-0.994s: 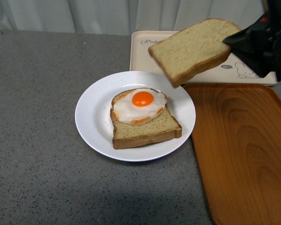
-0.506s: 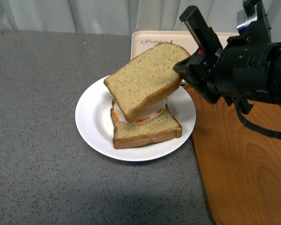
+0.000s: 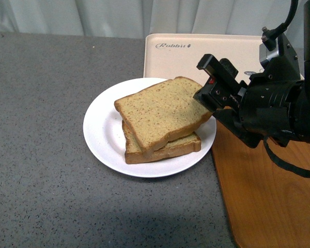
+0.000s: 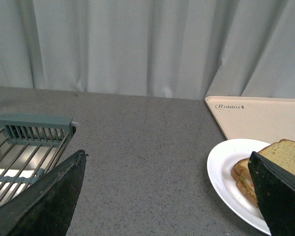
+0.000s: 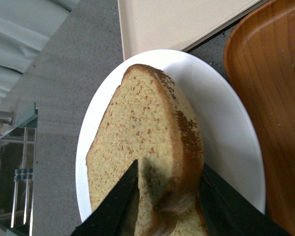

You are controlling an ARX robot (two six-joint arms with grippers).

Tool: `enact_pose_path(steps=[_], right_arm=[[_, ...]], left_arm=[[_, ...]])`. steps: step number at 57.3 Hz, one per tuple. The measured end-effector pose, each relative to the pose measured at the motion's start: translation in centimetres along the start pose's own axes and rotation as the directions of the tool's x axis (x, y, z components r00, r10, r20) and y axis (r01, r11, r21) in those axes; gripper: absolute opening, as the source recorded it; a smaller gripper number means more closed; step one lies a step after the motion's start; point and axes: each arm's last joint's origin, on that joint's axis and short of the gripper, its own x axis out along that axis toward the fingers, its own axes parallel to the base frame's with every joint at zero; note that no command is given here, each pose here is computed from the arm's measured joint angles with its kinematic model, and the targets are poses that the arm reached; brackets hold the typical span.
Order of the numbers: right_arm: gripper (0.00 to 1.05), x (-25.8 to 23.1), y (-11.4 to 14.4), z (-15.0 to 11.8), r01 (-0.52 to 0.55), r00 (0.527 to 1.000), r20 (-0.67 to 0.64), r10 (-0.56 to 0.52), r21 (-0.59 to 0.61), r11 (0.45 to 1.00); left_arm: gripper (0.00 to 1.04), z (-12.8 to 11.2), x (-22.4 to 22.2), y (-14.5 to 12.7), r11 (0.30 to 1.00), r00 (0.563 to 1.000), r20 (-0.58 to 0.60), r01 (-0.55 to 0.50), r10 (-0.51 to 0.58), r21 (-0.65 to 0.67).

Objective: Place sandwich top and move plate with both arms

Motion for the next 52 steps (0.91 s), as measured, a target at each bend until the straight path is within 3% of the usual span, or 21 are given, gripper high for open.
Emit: enact_pose_path(steps=[17,21,25,31,38,44,52], right_arm=[[0.97,-1.6,-1.2,3.6,0.062,0.992,0.111,-0.057,-0.049,0.997],[0.89,-2.1,-1.9,4.3,0.135,0.934,0.351,-0.065,-0.18,0.974],[0.77,-4.3,-3.2,4.7,0.251,0.825,0.564,-0.037,-0.307,0.918],[0.59,-8.6,-4.4,5.4,0.362,0.739,0.672,0.038,-0.444,0.819],[0.39,-12.7,-5.5,5.2,0.428,0.719,0.694,0.035,-0.483,0.764],[0.2,-15.3,-5.7,3.3,0.45,0.734,0.679,0.008,-0.495,0.743],[0.01,-18.2,-5.9,0.5,0.454,0.741,0.672,0.006,-0.508,0.732]], left_arm=[[0.98,0.0,0.0,0.0,1.0,1.0,0.0,0.0,0.0,0.0],[0.98,0.0,0.0,0.0,1.0,1.0,0.0,0.0,0.0,0.0],[0.98,0.0,0.0,0.0,1.0,1.0,0.0,0.0,0.0,0.0],[0.98,0.0,0.0,0.0,1.0,1.0,-0.001,-0.002,0.002,0.0],[0.98,0.0,0.0,0.0,1.0,1.0,-0.001,0.0,0.0,0.0],[0.98,0.0,0.0,0.0,1.0,1.0,-0.001,0.0,0.0,0.0],[0.98,0.0,0.0,0.0,1.0,1.0,-0.001,-0.001,0.001,0.0]])
